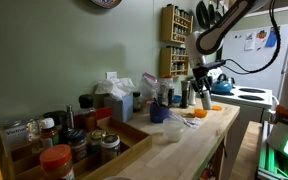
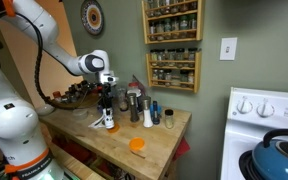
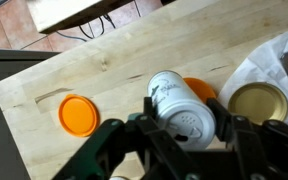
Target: Pick up the white container from the clear lunch box and put it in the orange bowl
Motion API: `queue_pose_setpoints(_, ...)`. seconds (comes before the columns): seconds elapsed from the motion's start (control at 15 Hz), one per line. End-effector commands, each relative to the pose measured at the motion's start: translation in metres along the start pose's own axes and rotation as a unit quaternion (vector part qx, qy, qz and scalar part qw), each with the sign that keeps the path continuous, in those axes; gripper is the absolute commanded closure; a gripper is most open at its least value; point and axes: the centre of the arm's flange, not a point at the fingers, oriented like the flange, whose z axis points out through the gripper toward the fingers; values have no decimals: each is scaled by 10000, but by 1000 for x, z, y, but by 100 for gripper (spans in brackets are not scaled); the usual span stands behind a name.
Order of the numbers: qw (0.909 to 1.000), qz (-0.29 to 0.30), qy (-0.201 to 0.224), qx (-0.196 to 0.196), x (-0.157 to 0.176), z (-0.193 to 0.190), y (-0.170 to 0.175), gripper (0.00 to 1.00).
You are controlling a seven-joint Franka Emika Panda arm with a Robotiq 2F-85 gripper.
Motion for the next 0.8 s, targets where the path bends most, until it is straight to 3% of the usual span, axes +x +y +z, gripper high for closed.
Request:
queue_pose_setpoints(0.0,9995,124,-11,298,9,0,-7,70)
queue_pose_setpoints(0.73,9983,287,125,497,22,13,-14,70)
